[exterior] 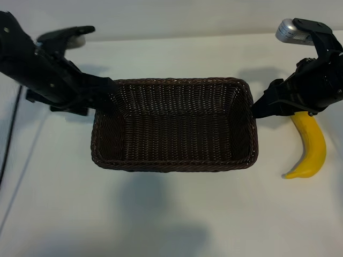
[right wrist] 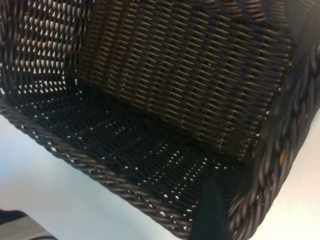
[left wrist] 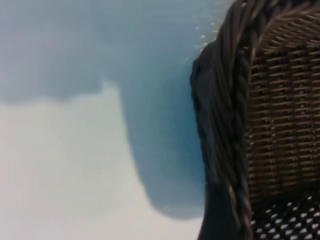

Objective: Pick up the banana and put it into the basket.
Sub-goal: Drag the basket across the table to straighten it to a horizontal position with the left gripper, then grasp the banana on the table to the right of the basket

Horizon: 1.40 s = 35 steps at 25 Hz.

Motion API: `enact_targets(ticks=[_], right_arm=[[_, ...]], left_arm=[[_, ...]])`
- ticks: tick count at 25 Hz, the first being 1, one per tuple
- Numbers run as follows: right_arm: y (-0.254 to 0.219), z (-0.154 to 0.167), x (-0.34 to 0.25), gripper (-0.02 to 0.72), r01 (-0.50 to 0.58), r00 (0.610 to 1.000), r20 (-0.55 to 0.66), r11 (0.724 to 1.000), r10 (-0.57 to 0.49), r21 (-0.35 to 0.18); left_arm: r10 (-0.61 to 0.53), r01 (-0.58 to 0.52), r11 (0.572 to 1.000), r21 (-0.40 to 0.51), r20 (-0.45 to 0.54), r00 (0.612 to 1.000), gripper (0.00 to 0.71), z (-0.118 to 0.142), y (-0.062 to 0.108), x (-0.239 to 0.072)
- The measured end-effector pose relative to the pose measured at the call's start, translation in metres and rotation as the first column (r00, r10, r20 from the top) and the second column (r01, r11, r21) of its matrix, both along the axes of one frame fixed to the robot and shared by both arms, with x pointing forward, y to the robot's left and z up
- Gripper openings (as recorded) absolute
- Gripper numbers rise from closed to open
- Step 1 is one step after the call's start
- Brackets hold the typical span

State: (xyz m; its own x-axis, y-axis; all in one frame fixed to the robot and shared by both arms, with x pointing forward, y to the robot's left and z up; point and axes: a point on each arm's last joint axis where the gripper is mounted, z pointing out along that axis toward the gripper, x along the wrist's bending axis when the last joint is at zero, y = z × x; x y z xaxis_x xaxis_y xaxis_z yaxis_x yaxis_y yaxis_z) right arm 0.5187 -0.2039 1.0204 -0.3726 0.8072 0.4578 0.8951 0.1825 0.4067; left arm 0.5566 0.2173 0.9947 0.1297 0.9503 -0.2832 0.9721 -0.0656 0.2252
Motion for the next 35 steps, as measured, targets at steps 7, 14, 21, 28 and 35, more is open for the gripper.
enact_targets(ticks=[7, 14, 21, 28, 35], right_arm=[[0.000, 0.000, 0.000, 0.536, -0.002, 1.000, -0.002, 1.000, 0.002, -0.001], [0.000, 0.000, 0.000, 0.536, -0.004, 1.000, -0.002, 1.000, 0.004, -0.003], [-0.002, -0.002, -0.001, 0.536, 0.003, 1.000, -0.010, 0.999, -0.003, -0.032], [-0.004, -0.003, -0.002, 0.536, 0.007, 1.000, -0.026, 0.999, -0.009, -0.053], [-0.006, -0.005, -0.002, 0.536, 0.012, 0.999, -0.041, 0.997, -0.016, -0.081]], left_arm=[[0.114, -0.114, 0.991, 0.072, 0.007, 0.993, 0.514, 0.029, 0.052, 0.000], [0.145, -0.146, 0.952, 0.268, 0.025, 0.989, 0.514, 0.051, 0.095, 0.002], [0.161, -0.150, 0.927, 0.344, -0.004, 0.987, 0.514, 0.052, 0.102, -0.001], [0.171, -0.151, 0.925, 0.350, -0.028, 0.985, 0.512, 0.070, 0.102, -0.019], [0.176, -0.201, 0.922, 0.331, 0.104, 0.979, 0.506, 0.115, 0.100, -0.072]])
